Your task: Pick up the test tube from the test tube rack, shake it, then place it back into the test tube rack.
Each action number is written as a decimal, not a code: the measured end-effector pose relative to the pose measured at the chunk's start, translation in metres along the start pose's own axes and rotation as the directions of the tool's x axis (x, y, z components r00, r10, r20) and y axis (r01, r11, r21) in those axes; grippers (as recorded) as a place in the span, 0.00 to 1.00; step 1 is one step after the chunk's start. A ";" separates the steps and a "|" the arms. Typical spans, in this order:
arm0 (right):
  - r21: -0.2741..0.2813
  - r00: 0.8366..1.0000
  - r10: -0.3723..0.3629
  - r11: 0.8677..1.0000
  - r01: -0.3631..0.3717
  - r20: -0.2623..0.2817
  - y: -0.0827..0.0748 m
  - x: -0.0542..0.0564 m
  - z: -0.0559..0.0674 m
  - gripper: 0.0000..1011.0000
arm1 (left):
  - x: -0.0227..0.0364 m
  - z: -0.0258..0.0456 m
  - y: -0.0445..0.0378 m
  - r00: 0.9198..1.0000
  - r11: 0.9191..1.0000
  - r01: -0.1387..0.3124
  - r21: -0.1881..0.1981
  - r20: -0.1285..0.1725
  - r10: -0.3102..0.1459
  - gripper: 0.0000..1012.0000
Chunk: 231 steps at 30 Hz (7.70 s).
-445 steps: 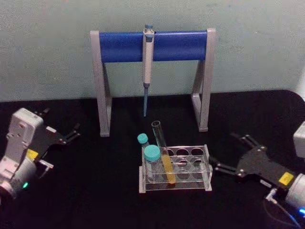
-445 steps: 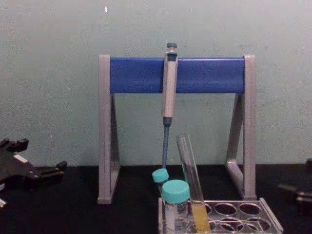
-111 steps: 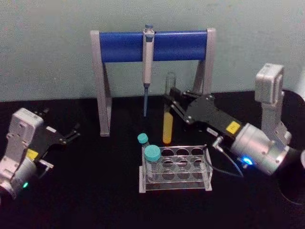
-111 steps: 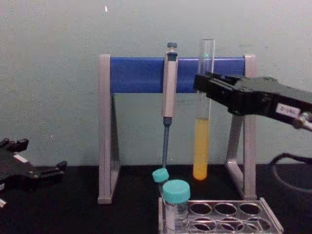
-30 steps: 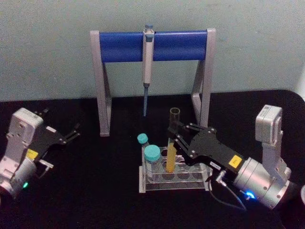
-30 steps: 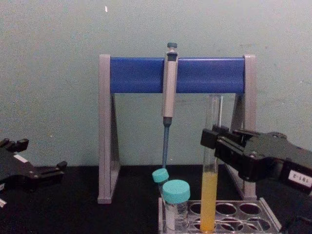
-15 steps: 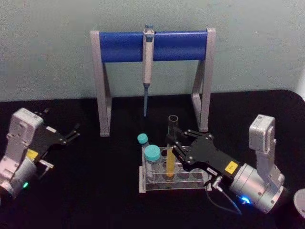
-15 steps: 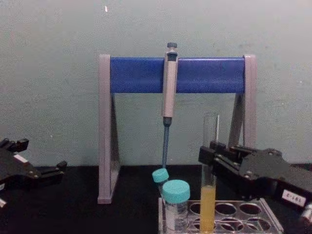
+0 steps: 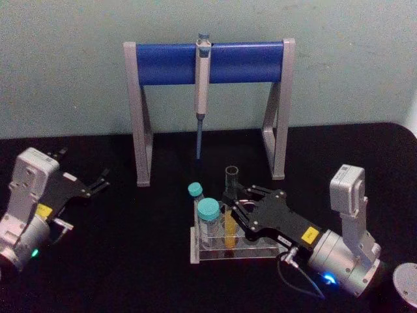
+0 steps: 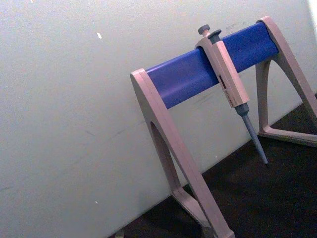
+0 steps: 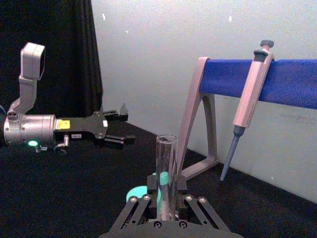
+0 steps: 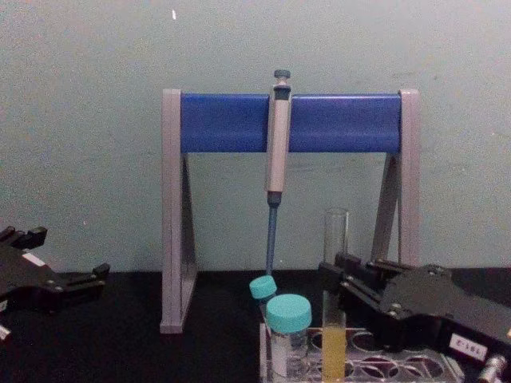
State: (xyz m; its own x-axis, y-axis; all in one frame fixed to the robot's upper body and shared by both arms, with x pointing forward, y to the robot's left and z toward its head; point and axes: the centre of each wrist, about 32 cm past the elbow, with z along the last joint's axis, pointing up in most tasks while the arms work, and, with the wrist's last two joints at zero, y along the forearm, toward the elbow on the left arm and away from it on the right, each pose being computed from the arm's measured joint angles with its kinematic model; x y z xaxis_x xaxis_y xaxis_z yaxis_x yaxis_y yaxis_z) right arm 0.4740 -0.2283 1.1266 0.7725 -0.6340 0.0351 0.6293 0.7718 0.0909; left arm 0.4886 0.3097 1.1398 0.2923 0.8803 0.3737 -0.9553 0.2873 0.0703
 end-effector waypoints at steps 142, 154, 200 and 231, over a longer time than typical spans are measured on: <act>-0.133 0.811 -0.560 0.802 0.582 0.169 -0.055 -0.025 -0.038 0.99 | 0.0000 0.0000 0.0000 1.000 1.000 0.000 0.000 0.000 0.000 0.99; -0.132 0.811 -0.560 0.802 0.582 0.169 -0.055 -0.024 -0.038 0.99 | 0.0000 0.0000 0.0000 1.000 1.000 0.000 0.000 0.000 0.000 0.99; -0.132 0.811 -0.561 0.802 0.582 0.168 -0.055 -0.024 -0.038 0.99 | 0.0000 0.0000 0.0000 1.000 1.000 0.000 0.000 0.000 0.000 0.99; -0.132 0.811 -0.561 0.802 0.582 0.168 -0.055 -0.024 -0.038 0.99 | 0.0000 0.0000 0.0000 1.000 1.000 0.000 0.000 0.000 0.000 0.99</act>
State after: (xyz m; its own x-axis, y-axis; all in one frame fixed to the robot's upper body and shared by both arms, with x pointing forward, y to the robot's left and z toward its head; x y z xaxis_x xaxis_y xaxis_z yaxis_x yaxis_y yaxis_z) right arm 0.4236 -0.2538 1.0828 0.2594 -0.9549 0.1447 0.9658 0.2566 -0.0380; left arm 0.4886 0.3097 1.1398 0.2923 0.8803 0.3737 -0.9552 0.2873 0.0703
